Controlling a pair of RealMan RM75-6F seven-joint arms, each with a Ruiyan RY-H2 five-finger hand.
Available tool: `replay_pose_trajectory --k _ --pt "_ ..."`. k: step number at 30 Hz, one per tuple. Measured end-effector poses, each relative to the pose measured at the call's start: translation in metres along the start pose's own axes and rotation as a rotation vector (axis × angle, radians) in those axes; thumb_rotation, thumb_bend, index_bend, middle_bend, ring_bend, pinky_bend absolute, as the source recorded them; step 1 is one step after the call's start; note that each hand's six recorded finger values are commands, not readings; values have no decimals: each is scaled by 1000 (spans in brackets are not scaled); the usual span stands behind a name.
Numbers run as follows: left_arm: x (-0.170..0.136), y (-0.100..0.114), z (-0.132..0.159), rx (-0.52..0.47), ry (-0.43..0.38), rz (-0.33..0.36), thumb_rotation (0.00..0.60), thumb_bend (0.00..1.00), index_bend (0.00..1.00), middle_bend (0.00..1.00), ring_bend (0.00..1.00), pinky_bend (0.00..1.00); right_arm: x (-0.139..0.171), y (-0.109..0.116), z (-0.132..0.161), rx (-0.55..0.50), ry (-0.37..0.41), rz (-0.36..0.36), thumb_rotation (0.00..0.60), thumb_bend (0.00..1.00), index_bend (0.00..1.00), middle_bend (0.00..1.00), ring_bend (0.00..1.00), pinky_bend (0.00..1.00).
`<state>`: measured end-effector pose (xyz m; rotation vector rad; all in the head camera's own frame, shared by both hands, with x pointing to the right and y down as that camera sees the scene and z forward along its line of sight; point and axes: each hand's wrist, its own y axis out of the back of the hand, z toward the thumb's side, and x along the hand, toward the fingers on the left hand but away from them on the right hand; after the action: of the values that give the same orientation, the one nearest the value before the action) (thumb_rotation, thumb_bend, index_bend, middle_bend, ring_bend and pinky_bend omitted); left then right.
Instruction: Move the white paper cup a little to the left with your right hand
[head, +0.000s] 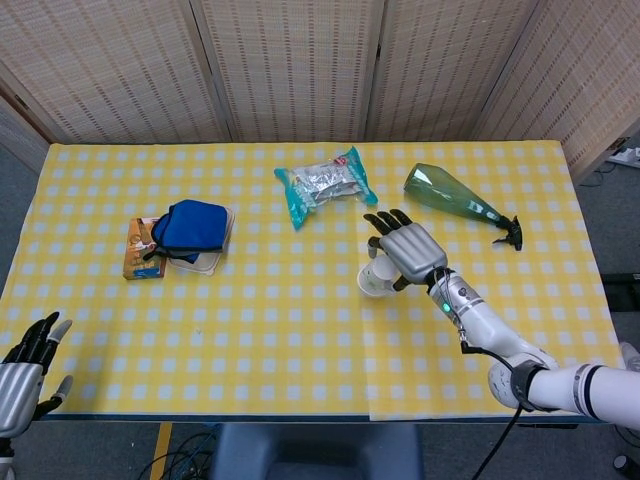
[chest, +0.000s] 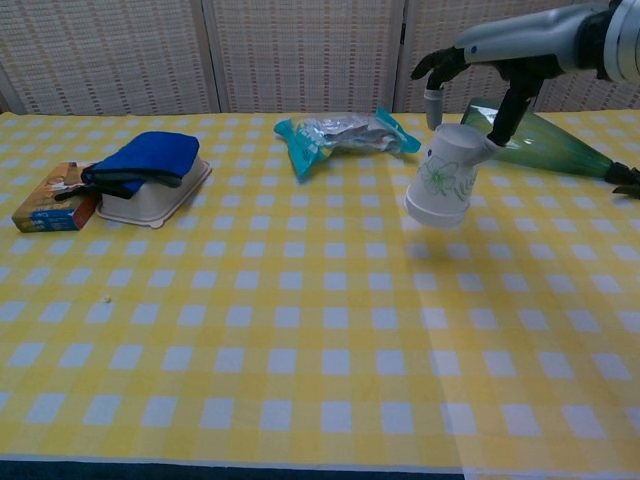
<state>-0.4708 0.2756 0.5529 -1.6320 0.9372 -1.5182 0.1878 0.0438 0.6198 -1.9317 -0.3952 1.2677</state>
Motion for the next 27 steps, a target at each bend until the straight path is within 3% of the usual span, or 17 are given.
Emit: replay_pose_trajectory --k 4,9,12,27 --pt "-1 0 1 -1 -5 0 600 382 0 0 44 291 1 -3 0 9 -8 6 600 168 403 26 0 0" --pt "-2 1 1 -4 -8 3 600 382 0 0 44 291 -5 -35 -8 46 -37 83 600 169 404 26 0 0" --pt "-3 3 0 -5 -6 11 600 381 0 0 45 291 -8 -42 -7 34 -42 92 600 169 404 26 0 0" --pt "-2 1 2 -6 -10 4 600 382 0 0 44 291 20 29 14 10 4 -56 600 169 404 26 0 0"
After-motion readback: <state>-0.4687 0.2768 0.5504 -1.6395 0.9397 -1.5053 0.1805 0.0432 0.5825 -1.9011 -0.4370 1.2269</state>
